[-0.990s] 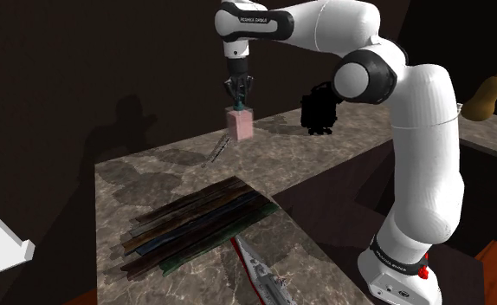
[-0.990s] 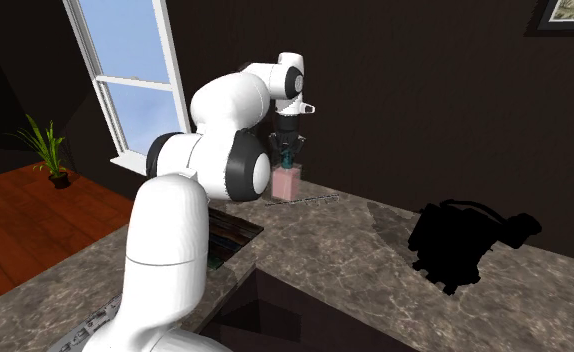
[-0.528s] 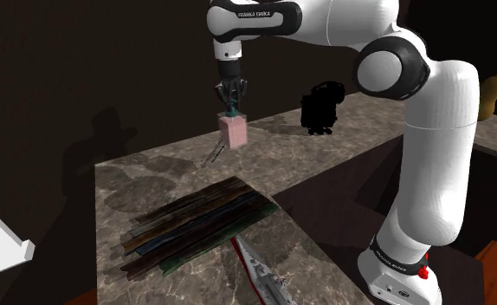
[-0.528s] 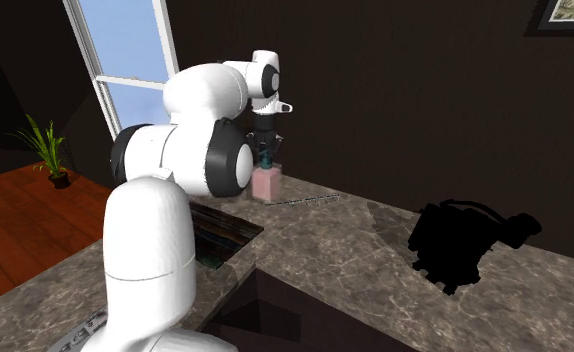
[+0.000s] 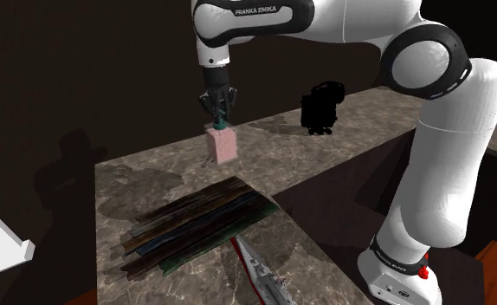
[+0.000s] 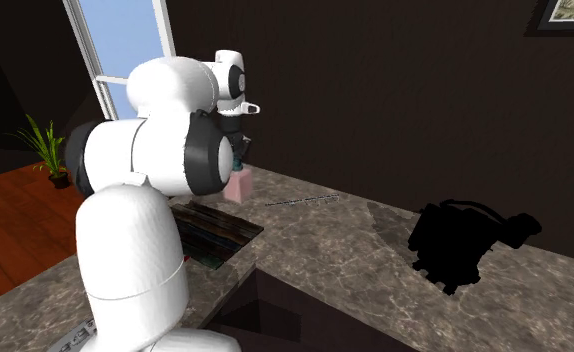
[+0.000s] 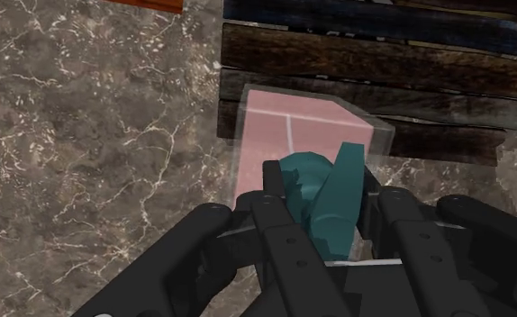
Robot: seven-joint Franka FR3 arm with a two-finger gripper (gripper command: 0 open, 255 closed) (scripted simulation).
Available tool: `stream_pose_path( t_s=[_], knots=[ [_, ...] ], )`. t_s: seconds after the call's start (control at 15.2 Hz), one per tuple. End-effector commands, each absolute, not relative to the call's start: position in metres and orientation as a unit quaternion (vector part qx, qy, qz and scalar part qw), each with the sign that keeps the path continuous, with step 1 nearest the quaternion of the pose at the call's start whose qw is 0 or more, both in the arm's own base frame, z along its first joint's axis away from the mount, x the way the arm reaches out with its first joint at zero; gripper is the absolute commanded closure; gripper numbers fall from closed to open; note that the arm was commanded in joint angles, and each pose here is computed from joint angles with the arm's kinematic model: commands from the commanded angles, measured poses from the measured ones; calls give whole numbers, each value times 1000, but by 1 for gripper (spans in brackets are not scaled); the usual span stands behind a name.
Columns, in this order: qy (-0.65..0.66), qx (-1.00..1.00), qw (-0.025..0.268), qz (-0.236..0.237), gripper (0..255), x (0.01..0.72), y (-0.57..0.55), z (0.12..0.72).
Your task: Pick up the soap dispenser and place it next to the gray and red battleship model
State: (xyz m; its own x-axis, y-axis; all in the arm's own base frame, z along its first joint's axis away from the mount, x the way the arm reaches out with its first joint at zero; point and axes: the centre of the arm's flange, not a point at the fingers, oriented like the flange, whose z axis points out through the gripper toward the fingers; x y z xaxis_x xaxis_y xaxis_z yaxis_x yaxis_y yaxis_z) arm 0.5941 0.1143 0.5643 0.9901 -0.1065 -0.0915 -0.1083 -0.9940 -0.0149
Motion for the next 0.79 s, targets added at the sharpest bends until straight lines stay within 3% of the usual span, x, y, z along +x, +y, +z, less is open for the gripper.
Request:
stream_pose_path(
  t_s=[0.0,0.73],
  knots=[
    [54,-997,10,45,255,586,139,562],
    [54,-997,10,45,255,530,273,562]
  ],
)
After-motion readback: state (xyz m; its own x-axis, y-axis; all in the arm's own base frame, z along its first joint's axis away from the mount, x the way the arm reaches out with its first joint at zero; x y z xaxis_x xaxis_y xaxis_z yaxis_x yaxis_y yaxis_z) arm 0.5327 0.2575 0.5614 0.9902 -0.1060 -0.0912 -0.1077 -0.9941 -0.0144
